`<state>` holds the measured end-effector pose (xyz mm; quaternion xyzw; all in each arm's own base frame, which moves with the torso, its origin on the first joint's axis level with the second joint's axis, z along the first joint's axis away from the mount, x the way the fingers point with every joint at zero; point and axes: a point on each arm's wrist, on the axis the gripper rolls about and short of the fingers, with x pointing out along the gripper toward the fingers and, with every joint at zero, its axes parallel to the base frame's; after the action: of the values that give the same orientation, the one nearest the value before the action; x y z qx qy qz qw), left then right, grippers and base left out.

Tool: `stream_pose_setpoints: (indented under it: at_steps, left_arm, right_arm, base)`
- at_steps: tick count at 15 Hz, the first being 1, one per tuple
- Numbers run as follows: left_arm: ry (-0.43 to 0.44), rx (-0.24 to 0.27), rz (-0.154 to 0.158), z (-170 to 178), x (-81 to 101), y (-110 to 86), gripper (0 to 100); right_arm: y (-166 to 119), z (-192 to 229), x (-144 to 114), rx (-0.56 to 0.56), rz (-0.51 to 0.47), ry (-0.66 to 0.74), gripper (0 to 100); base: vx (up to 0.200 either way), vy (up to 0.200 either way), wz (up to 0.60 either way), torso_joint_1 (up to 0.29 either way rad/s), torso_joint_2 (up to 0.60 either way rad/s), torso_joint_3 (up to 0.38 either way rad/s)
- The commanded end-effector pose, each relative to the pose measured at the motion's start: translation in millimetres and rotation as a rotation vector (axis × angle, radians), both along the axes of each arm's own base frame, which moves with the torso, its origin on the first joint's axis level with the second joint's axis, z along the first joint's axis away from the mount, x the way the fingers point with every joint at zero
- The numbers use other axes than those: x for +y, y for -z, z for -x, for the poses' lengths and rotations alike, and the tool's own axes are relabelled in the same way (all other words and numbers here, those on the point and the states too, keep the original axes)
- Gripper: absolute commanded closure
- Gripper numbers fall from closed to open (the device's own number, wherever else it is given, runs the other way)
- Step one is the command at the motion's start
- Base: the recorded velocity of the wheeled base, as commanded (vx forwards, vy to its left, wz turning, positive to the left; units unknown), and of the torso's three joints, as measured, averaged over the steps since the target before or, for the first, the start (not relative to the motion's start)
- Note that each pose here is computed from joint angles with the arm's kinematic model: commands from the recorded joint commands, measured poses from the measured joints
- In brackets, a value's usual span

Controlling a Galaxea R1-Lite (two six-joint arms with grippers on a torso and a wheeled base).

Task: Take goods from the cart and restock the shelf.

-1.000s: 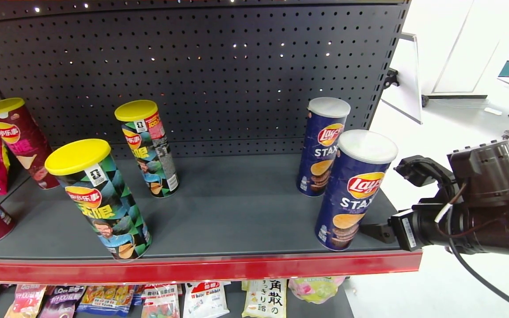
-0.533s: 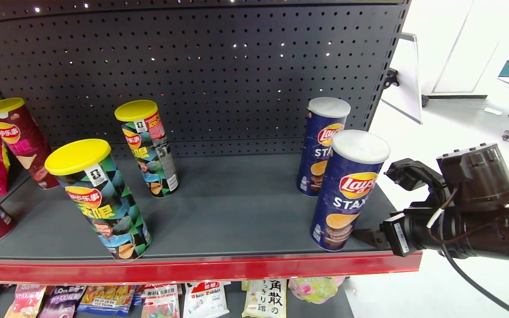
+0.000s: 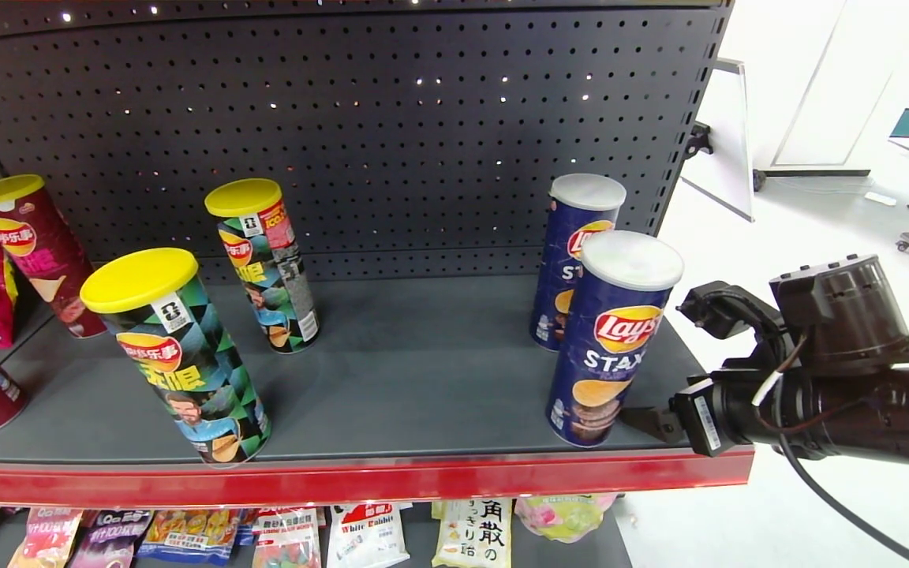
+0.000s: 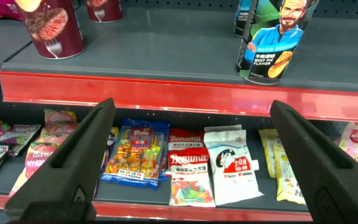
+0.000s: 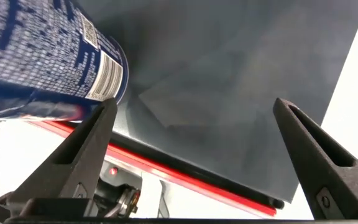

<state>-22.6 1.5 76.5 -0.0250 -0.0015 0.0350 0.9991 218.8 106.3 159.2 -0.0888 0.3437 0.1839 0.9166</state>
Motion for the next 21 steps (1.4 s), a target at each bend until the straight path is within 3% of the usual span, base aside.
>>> stream_pose_setpoints:
  at_steps: [1, 10, 16, 21]
  left_arm:
    - [-0.001, 0.001, 0.001, 0, 0.0, 0.0, 0]
    - [-0.001, 0.001, 0.001, 0, 0.0, 0.0, 0]
    - [-0.001, 0.001, 0.001, 0, 0.0, 0.0, 0]
    - [-0.001, 0.001, 0.001, 0, 0.0, 0.0, 0]
  right_arm:
    - [1, 0, 1, 0.001, 0.0, -0.004, 0]
    - [1, 3, 0, -0.002, 0.003, -0.004, 0]
    - [-39, 46, -53, -0.203, -0.05, 0.124, 0]
    - [-30, 107, -76, -0.29, -0.087, 0.116, 0]
  base:
    - [0.0, 0.0, 0.0, 0.0, 0.0, 0.0]
    - [0.0, 0.0, 0.0, 0.0, 0.0, 0.0]
    - [0.0, 0.0, 0.0, 0.0, 0.0, 0.0]
    - [0.0, 0.0, 0.0, 0.0, 0.0, 0.0]
